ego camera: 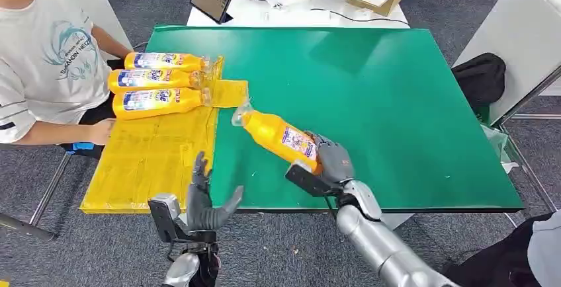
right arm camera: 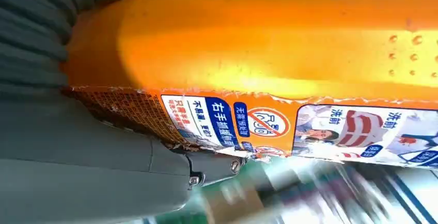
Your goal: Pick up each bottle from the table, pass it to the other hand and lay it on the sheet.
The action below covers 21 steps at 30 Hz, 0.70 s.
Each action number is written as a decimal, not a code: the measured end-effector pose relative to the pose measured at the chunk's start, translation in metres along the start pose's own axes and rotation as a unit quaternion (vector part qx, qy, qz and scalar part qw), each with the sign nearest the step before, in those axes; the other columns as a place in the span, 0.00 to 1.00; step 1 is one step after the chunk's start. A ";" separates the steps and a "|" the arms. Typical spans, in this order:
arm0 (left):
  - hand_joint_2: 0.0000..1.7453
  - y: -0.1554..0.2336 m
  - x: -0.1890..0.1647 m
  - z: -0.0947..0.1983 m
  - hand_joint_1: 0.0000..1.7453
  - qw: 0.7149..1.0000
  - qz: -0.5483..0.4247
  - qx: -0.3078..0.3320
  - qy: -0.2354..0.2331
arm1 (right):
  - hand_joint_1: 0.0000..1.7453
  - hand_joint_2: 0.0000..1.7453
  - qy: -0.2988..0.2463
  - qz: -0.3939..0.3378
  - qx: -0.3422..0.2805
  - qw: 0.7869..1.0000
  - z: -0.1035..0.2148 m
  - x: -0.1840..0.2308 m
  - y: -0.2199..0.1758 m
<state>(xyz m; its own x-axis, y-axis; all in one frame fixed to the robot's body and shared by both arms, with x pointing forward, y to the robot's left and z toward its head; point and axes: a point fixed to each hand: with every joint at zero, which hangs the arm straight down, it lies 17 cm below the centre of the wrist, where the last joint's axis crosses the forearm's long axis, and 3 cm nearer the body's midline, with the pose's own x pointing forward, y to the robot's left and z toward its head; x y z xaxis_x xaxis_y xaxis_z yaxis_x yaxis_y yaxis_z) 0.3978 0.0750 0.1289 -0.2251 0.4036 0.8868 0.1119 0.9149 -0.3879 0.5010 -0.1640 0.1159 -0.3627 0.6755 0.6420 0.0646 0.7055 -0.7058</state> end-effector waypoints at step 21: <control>1.00 -0.050 0.018 0.006 0.00 0.982 0.154 -0.106 0.036 | 1.00 1.00 -0.076 -0.087 -0.007 0.993 0.038 0.067 0.044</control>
<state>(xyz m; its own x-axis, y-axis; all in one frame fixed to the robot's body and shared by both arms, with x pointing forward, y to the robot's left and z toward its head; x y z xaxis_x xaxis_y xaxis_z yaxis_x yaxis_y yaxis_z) 0.3820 0.0362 0.1630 -0.0817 0.6515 0.7542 0.3648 0.7238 -0.5857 0.4438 -0.0956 0.1162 -0.5063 0.5035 0.7001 0.0015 0.8124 -0.5831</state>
